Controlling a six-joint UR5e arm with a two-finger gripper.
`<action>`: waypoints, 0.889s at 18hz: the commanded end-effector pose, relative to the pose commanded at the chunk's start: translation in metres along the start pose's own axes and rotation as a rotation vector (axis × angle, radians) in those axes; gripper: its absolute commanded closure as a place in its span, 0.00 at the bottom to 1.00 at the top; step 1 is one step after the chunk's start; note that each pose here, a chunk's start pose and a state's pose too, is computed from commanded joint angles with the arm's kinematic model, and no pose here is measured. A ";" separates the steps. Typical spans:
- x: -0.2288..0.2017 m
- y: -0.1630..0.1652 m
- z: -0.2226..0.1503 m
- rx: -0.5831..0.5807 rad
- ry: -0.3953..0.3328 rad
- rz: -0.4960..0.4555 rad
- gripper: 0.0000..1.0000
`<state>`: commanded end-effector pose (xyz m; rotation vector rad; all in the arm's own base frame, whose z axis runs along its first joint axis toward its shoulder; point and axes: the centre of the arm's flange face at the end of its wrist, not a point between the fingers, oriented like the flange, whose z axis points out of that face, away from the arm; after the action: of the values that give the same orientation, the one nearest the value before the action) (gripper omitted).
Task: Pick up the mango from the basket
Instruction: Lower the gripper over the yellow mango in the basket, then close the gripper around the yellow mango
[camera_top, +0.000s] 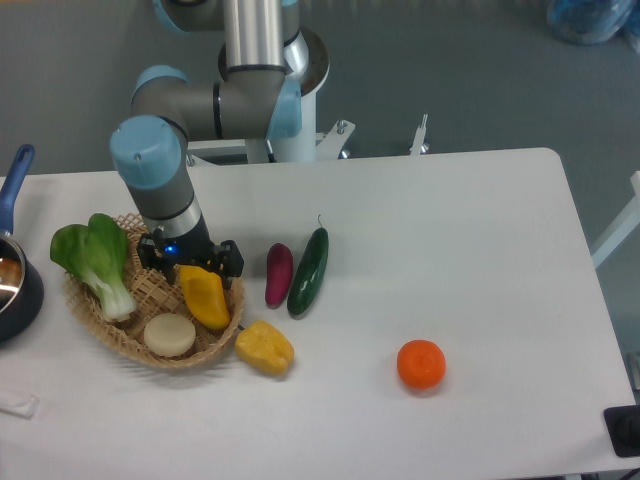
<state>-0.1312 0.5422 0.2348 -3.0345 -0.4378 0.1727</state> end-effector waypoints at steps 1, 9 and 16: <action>0.000 0.000 0.001 -0.001 0.002 0.000 0.00; 0.003 0.000 0.008 -0.013 0.012 0.004 0.00; 0.015 0.000 0.036 -0.064 0.013 0.030 0.00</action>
<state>-0.1211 0.5482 0.1980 -3.1044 -0.4047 0.1428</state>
